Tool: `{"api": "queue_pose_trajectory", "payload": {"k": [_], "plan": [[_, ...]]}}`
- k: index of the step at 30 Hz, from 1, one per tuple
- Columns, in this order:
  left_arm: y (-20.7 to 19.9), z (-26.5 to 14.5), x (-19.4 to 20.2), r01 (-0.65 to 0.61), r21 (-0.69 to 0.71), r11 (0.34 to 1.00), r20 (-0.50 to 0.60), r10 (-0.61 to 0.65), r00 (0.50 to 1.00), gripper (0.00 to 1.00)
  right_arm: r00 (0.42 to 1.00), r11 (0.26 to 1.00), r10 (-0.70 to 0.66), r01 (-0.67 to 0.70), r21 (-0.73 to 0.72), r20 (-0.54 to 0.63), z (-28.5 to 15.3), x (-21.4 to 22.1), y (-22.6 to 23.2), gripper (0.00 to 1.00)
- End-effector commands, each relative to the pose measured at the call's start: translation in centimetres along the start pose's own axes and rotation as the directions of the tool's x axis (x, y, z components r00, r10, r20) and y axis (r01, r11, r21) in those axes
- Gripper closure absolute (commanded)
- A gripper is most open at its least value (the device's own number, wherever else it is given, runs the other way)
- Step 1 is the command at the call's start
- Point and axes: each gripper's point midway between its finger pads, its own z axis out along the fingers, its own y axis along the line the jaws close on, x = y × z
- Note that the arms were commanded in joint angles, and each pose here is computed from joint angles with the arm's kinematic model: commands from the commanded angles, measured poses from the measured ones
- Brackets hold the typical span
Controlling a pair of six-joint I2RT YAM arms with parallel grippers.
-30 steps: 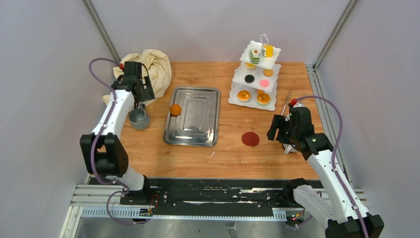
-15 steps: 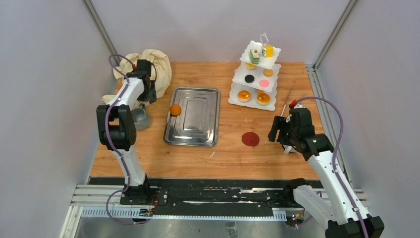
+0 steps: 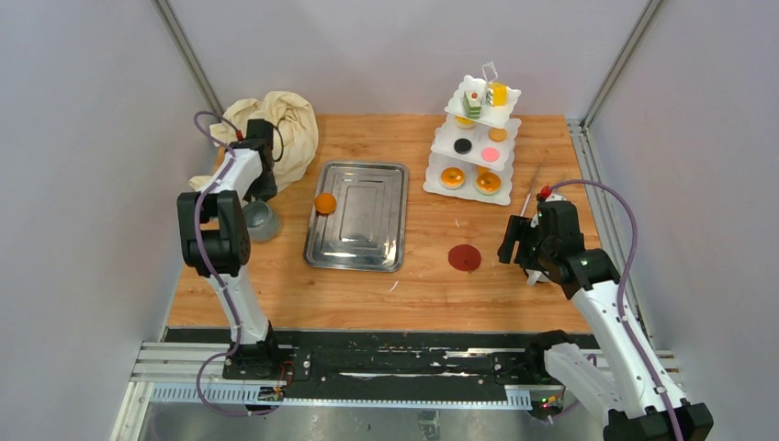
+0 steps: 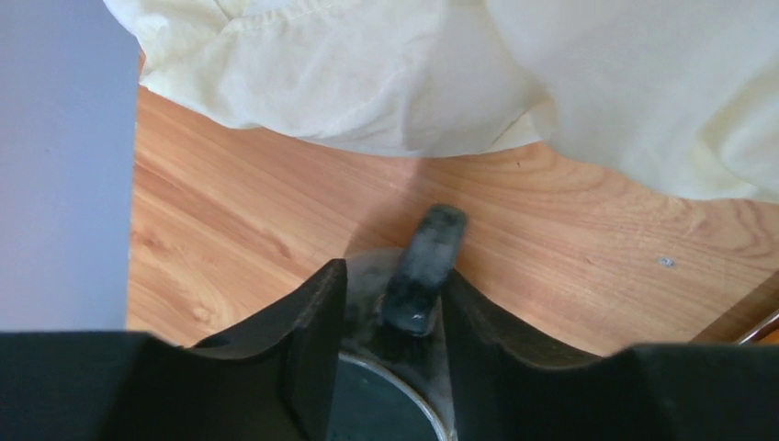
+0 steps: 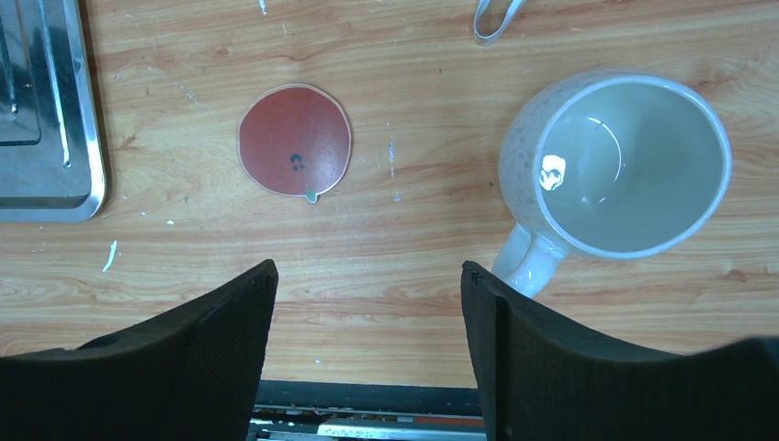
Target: Serve the afternoon tea
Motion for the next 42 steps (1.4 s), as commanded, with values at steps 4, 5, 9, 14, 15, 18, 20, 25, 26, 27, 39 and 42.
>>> {"api": "queue_pose_trajectory", "payload": {"k": [4, 5, 9, 14, 15, 18, 20, 25, 26, 27, 39, 42], "plan": [[-0.1, 0.2, 2.9, 0.072, 0.044, 0.996, -0.086, -0.068, 0.994, 0.70, 1.000, 1.000, -0.020, 0.020, 0.008, -0.001, -0.5, 0.4, -0.2, 0.28], [0.1, 0.1, 3.1, 0.081, 0.042, 0.996, -0.087, -0.077, 0.993, 0.72, 1.000, 1.000, -0.020, 0.020, 0.006, -0.003, -0.5, 0.5, -0.2, 0.28], [0.3, -0.7, 3.2, 0.129, 0.060, 0.990, -0.083, -0.123, 0.989, 0.87, 1.000, 1.000, -0.017, 0.017, -0.002, 0.003, -0.8, 0.6, -0.1, 0.29], [-0.1, -2.2, 4.3, 0.287, 0.089, 0.954, -0.112, -0.276, 0.954, 1.00, 1.000, 1.000, -0.011, 0.011, -0.008, 0.013, -1.1, 0.6, -0.1, 0.29], [0.0, -2.5, 4.7, 0.327, 0.080, 0.942, -0.124, -0.316, 0.941, 1.00, 1.000, 1.000, -0.010, 0.010, -0.009, 0.013, -1.1, 0.7, -0.1, 0.29], [-0.4, -4.0, 5.4, 0.416, 0.098, 0.904, -0.150, -0.400, 0.904, 1.00, 1.000, 1.000, -0.011, 0.011, -0.010, 0.014, -1.1, 0.7, -0.1, 0.29], [-0.2, -5.3, 5.5, 0.477, 0.111, 0.872, -0.146, -0.460, 0.876, 1.00, 1.000, 1.000, -0.011, 0.011, -0.011, 0.010, -1.1, 0.7, -0.1, 0.30], [0.9, -8.7, 5.8, 0.568, 0.134, 0.812, -0.126, -0.555, 0.822, 1.00, 1.000, 1.000, -0.012, 0.012, -0.006, 0.004, -0.9, 0.7, -0.1, 0.30], [1.1, -9.3, 5.8, 0.576, 0.141, 0.806, -0.115, -0.564, 0.818, 1.00, 1.000, 1.000, -0.013, 0.013, -0.005, 0.003, -0.9, 0.7, -0.1, 0.30], [1.3, -9.7, 5.8, 0.579, 0.151, 0.801, -0.107, -0.569, 0.815, 1.00, 1.000, 1.000, -0.013, 0.013, -0.004, 0.001, -0.8, 0.7, -0.2, 0.30], [-0.7, -13.2, 8.1, 0.557, 0.278, 0.783, -0.140, -0.541, 0.829, 1.00, 1.000, 1.000, -0.008, 0.008, 0.003, 0.001, -0.7, 0.7, -0.2, 0.30], [-2.4, -14.7, 9.3, 0.538, 0.329, 0.776, -0.155, -0.517, 0.842, 1.00, 1.000, 1.000, -0.007, 0.007, 0.004, -0.001, -0.6, 0.7, -0.2, 0.30]]}}
